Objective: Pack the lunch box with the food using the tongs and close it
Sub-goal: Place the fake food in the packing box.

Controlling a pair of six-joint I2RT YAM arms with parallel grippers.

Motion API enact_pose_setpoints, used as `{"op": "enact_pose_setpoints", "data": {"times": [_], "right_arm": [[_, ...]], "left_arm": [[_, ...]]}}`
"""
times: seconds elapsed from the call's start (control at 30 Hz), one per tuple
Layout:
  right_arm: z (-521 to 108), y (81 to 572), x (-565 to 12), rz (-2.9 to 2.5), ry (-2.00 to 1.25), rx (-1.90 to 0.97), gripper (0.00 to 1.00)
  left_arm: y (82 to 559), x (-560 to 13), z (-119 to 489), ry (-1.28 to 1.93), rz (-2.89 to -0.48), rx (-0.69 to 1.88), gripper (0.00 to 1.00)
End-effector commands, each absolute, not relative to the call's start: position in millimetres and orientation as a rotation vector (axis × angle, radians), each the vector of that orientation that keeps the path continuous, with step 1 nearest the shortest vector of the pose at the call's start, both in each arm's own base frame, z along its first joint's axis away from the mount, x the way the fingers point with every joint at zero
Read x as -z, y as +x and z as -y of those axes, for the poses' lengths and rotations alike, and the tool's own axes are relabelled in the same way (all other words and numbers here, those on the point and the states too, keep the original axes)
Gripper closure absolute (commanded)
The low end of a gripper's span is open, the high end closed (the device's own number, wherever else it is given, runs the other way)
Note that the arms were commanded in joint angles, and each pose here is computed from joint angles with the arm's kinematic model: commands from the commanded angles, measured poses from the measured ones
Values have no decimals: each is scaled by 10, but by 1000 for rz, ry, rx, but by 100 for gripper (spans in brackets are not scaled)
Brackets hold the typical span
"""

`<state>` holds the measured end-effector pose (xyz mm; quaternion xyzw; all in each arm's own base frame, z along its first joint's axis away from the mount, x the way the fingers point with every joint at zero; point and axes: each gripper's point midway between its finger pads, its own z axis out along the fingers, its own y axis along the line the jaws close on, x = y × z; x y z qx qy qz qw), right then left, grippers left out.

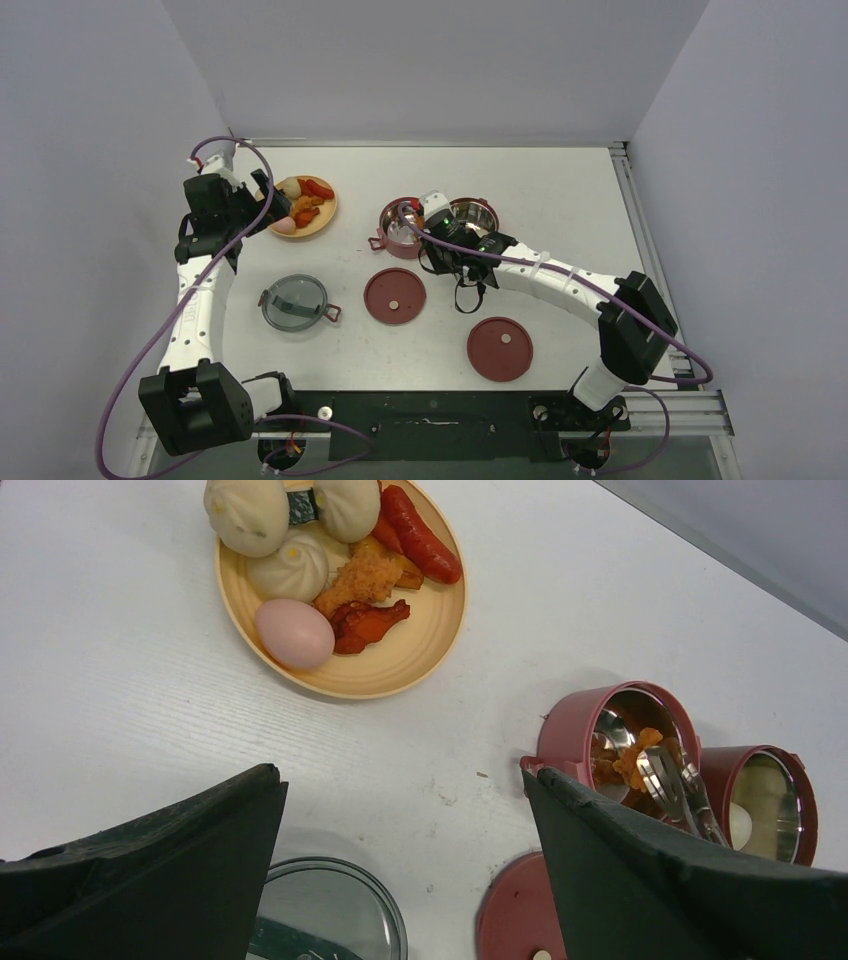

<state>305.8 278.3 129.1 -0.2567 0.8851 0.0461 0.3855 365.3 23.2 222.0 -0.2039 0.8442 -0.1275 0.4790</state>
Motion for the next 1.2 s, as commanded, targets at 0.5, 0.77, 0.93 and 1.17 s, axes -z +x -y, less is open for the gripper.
{"op": "enact_pose_setpoints", "data": {"times": [0.5, 0.77, 0.93, 1.17], "right_arm": [[-2970, 3201, -1739, -2141, -592, -212, 68], [-3172, 3096, -2121, -2040, -605, -311, 67], [-3424, 3048, -2198, -2005, -650, -384, 67], [-4046, 2985, -2241, -1945, -731, -569, 67]], "left_arm": [[3745, -2385, -210, -458, -2001, 316, 4], [3725, -2425, -239, -461, -1984, 294, 4], [3718, -2433, -245, -462, -1981, 290, 4], [3704, -2460, -258, -463, -1969, 282, 4]]}}
